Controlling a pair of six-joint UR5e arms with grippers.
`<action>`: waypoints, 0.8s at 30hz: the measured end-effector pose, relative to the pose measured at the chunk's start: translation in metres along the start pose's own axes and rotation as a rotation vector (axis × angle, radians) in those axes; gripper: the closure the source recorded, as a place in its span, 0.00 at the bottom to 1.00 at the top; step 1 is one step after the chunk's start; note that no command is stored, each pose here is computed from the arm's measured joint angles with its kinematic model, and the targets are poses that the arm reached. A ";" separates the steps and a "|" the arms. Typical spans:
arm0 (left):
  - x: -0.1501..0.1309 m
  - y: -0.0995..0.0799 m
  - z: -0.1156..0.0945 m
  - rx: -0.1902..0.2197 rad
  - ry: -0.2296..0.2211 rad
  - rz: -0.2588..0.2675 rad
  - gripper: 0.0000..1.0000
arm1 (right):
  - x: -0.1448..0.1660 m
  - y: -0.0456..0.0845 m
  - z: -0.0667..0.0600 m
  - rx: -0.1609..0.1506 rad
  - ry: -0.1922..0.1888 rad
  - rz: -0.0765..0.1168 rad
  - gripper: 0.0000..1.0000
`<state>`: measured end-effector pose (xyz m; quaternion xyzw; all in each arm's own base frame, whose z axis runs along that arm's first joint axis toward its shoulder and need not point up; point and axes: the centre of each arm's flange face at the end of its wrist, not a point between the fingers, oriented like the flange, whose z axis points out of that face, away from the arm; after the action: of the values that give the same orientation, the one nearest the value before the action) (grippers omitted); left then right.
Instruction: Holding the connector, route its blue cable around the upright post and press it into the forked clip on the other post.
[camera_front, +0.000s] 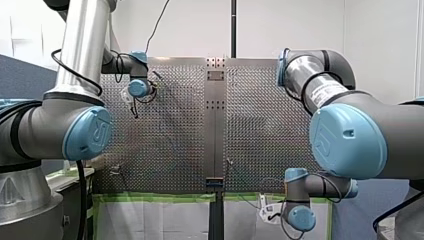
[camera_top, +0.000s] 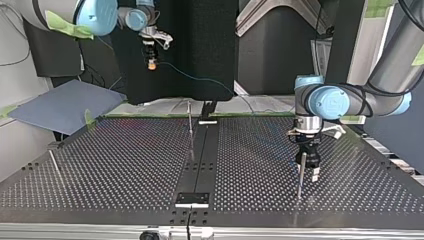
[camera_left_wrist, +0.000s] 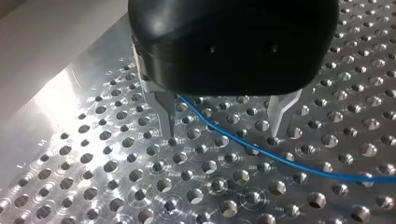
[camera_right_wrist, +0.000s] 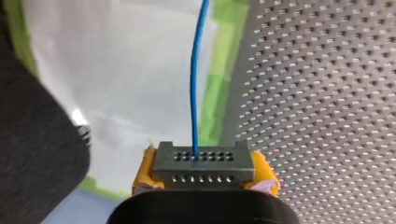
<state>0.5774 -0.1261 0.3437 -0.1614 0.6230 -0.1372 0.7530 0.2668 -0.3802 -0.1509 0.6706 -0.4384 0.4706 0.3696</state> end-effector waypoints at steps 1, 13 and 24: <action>0.000 0.000 0.000 -0.001 0.000 0.000 0.01 | 0.005 0.000 -0.001 0.004 0.013 0.008 1.00; -0.001 0.002 0.000 -0.020 -0.004 0.007 0.01 | 0.045 0.005 -0.003 0.004 0.068 0.060 1.00; -0.001 0.007 -0.001 -0.045 -0.003 0.017 0.01 | 0.090 0.019 0.006 -0.020 0.125 0.104 1.00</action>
<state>0.5764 -0.1196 0.3419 -0.1731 0.6262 -0.1167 0.7512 0.2666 -0.4139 -0.0652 0.6126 -0.4535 0.5255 0.3781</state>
